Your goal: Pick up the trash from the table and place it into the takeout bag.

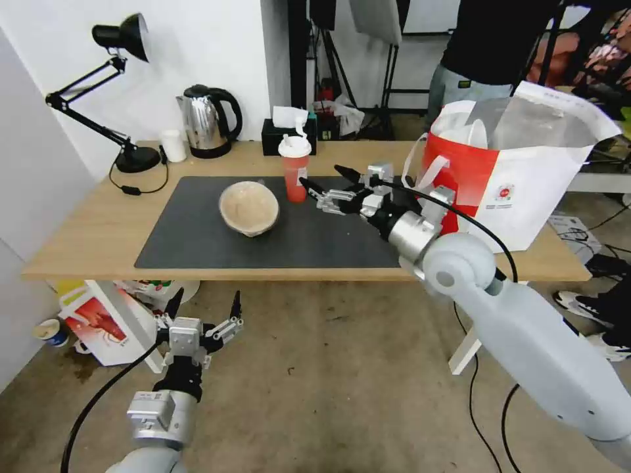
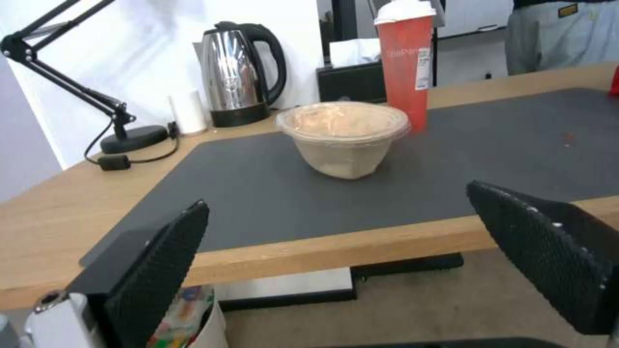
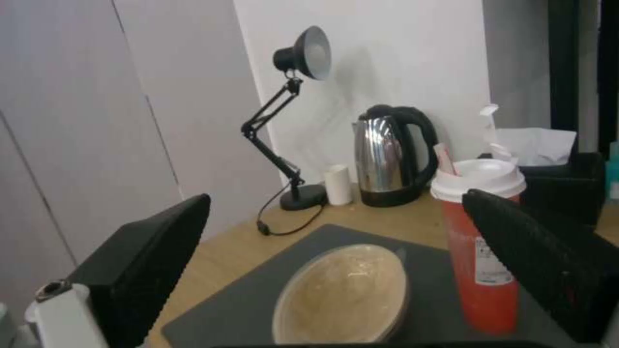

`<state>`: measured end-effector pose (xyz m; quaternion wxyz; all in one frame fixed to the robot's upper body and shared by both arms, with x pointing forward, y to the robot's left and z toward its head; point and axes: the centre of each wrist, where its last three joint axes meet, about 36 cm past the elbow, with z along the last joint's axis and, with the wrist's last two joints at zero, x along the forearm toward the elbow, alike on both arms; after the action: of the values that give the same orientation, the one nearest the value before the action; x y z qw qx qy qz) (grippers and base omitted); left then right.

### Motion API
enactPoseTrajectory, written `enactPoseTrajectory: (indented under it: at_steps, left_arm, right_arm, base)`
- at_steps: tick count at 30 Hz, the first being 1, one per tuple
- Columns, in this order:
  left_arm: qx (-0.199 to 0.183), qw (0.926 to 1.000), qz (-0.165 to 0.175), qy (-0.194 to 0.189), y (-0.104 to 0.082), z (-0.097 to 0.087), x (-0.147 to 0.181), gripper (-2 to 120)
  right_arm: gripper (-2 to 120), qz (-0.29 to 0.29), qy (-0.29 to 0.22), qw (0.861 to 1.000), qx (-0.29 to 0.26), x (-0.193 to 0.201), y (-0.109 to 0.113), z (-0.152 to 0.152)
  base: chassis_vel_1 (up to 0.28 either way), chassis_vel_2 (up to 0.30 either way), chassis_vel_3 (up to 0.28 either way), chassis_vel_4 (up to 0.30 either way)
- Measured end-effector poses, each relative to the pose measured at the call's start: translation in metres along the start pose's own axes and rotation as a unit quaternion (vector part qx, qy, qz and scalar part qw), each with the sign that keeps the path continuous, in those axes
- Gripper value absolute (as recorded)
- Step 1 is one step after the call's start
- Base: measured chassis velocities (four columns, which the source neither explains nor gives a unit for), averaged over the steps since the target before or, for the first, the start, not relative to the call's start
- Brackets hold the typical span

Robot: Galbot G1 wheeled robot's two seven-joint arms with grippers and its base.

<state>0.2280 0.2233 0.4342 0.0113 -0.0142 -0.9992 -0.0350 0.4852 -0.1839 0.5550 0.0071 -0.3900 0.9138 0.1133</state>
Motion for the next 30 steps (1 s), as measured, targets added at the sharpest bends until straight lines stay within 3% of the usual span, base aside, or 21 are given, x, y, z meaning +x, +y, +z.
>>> enactPoseTrajectory:
  at_steps: [19,30]
  left_arm:
    - [0.0,1.0,0.0,0.0,0.0,0.0,0.0,100]
    - [0.0,1.0,0.0,0.0,0.0,0.0,0.0,100]
  right_arm:
    - [100,0.048,0.022,0.998,0.027,-0.011,-0.021,0.001]
    - [100,0.073,0.039,0.996,0.022,-0.033,-0.051,0.005]
  base:
    - [0.0,0.0,0.0,0.0]
    - [0.0,0.0,0.0,0.0]
